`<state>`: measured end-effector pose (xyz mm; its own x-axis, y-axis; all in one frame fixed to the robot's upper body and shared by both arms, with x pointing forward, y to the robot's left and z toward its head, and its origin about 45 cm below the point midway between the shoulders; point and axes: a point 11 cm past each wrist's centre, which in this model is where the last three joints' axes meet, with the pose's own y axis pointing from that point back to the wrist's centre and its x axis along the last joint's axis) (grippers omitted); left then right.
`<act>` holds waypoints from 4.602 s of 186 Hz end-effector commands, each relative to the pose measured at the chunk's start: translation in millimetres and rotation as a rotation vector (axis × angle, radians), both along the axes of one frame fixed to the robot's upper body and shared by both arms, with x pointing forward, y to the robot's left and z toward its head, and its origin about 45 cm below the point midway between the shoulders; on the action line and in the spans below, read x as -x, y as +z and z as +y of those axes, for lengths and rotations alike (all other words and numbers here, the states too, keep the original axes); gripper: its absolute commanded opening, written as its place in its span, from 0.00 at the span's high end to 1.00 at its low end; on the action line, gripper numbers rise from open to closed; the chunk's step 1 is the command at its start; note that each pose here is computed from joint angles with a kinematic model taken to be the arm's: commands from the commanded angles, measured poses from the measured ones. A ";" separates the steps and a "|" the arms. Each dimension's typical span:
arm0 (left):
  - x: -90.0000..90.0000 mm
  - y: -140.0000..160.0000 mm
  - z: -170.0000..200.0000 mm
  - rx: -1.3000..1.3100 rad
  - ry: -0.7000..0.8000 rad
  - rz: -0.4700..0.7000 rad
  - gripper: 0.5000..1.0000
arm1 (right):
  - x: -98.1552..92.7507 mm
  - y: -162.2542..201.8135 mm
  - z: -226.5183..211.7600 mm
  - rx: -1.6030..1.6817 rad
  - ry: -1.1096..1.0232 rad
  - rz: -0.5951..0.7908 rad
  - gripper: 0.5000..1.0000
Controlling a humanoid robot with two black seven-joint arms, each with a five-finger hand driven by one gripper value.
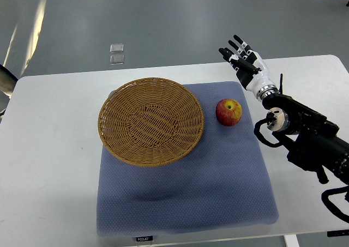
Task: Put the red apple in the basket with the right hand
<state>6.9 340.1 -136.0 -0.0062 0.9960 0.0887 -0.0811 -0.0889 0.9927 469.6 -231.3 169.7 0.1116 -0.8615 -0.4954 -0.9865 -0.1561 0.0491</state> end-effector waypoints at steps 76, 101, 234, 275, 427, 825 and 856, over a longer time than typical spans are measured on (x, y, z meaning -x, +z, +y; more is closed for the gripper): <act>2.2 -0.3 -1.5 0.004 0.002 0.003 0.00 | 1.1 -1.6 -10.3 0.002 -0.018 0.004 0.15; 13.3 -0.5 0.2 0.000 0.007 0.021 0.00 | 0.0 1.6 -9.7 0.001 -0.014 -0.002 0.15; 22.4 -0.8 -0.2 0.001 0.011 0.036 0.00 | -20.1 93.9 -1.1 0.765 0.365 -0.345 0.15; 22.5 -0.7 0.3 0.000 0.011 0.036 0.00 | -11.1 103.6 8.2 1.015 0.528 -0.444 0.15; 22.5 -0.7 0.3 0.000 0.011 0.036 0.00 | 29.1 94.5 25.3 1.624 1.120 -0.693 0.15; 22.4 -0.8 -0.2 0.001 0.011 0.036 0.00 | 38.9 15.1 -1.8 1.785 1.082 -0.631 0.51; 22.5 -0.7 0.5 -0.002 0.011 0.036 0.00 | 38.3 16.3 -2.3 1.786 1.084 -0.629 0.63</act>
<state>-15.6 340.4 -136.7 -0.0139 0.9959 0.0895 -0.0442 -0.0900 0.9950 430.6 -233.3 184.7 0.5190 0.2473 0.8182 -0.5112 -0.6773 0.5290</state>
